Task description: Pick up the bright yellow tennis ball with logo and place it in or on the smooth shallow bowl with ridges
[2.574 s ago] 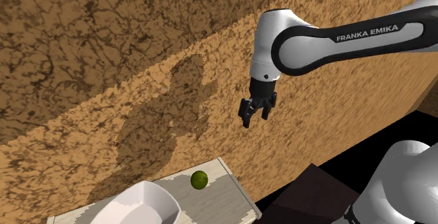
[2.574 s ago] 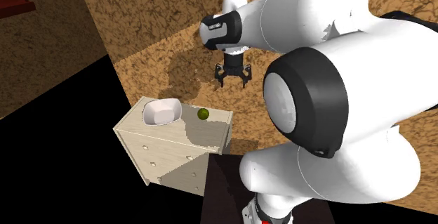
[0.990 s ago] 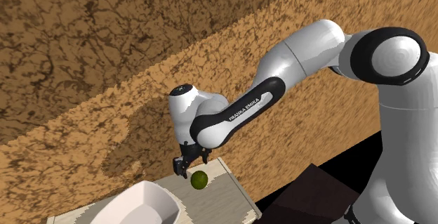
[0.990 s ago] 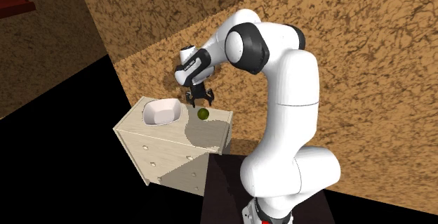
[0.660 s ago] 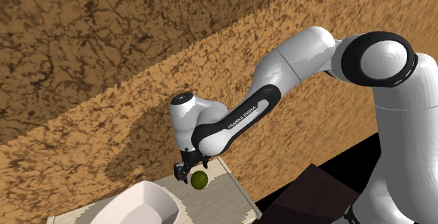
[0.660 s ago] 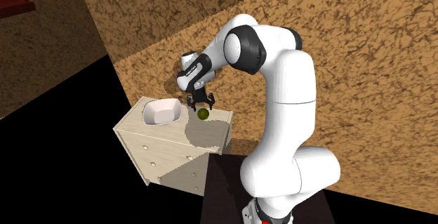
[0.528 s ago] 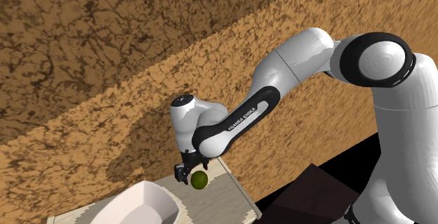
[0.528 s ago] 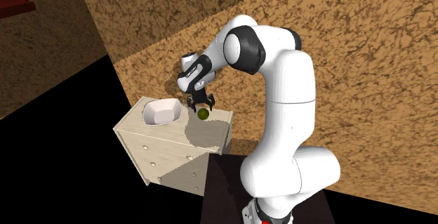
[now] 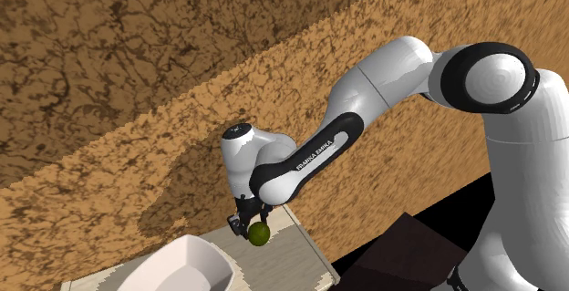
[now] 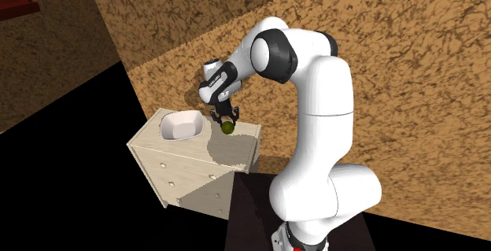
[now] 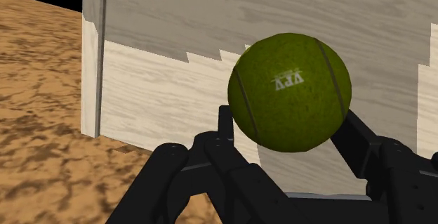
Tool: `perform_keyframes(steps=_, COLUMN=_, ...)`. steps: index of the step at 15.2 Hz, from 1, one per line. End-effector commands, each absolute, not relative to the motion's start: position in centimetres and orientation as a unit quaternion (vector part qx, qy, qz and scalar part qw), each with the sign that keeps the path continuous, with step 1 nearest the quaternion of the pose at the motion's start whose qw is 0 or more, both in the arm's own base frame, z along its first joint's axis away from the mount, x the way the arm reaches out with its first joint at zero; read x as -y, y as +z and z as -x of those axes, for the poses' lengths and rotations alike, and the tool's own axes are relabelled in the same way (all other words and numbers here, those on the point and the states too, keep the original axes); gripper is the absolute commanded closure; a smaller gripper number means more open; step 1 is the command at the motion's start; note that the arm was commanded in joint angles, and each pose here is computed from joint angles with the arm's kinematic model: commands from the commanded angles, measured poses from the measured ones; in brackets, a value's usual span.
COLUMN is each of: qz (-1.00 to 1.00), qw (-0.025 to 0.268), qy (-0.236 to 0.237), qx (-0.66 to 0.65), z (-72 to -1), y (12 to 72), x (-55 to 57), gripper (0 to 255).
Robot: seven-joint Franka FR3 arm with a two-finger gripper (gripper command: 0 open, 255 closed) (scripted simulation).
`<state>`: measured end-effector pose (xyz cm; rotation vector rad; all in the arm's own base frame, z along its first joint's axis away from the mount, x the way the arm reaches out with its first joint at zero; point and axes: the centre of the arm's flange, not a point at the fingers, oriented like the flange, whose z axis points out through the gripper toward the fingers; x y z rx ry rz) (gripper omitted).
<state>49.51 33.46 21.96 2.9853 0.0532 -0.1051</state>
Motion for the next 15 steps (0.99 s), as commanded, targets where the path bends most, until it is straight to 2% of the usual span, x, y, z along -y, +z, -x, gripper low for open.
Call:
perform_keyframes(steps=1, qz=-0.996, qw=0.077, qy=-0.035, qx=-0.018, z=-49.5, y=22.0, x=-33.5, gripper=255)
perform_keyframes(steps=8, qz=-0.996, qw=0.077, qy=-0.035, qx=-0.018, z=-49.5, y=21.9, x=-33.5, gripper=255)
perform_keyframes(steps=15, qz=-0.996, qw=0.077, qy=-0.035, qx=-0.018, z=-49.5, y=25.6, x=-33.5, gripper=255)
